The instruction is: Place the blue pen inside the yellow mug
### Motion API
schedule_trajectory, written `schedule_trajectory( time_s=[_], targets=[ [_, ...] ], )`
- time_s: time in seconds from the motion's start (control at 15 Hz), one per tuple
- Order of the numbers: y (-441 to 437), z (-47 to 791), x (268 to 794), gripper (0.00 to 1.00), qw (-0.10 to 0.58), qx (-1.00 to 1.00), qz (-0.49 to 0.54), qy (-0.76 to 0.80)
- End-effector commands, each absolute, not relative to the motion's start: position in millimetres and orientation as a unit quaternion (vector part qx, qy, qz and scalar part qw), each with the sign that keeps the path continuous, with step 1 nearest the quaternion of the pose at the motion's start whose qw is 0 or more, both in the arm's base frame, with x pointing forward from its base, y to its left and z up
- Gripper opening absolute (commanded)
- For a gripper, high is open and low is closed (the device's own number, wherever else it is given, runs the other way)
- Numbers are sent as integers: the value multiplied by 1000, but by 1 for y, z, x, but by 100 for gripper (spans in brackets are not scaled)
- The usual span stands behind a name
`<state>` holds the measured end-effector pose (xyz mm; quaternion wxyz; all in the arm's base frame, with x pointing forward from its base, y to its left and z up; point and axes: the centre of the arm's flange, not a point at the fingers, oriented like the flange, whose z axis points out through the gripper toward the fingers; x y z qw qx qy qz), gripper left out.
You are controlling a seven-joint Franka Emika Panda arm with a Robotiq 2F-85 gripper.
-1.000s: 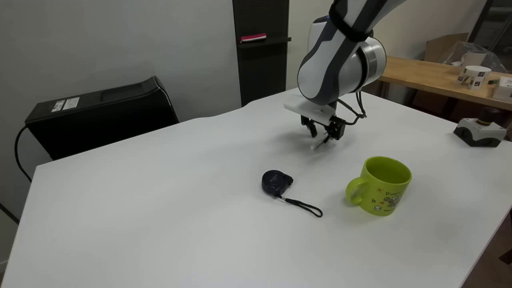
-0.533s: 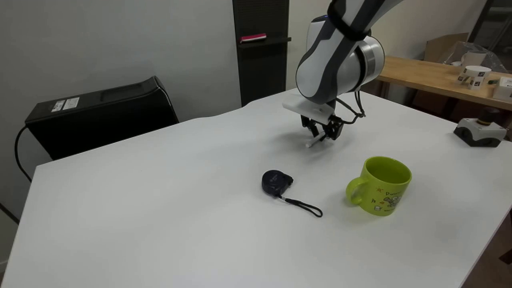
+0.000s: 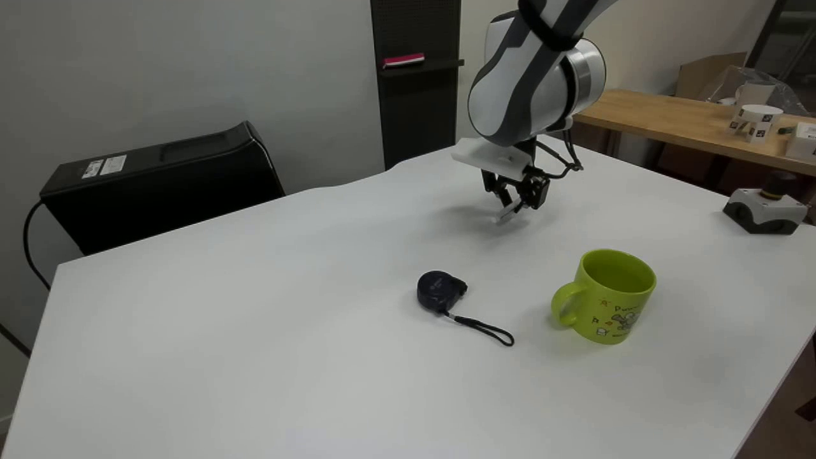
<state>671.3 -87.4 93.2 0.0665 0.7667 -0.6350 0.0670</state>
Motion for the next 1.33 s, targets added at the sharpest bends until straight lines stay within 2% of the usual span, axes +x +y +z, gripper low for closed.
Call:
schedule_trajectory(
  time_s=[0.0,0.87,1.27],
  targets=[
    [-90,107,694,6,74,758,75,-644],
    [-116,162,698,6,113,758,110,-633],
    [-92,191,695,6,110,777,125,-607]
  ],
)
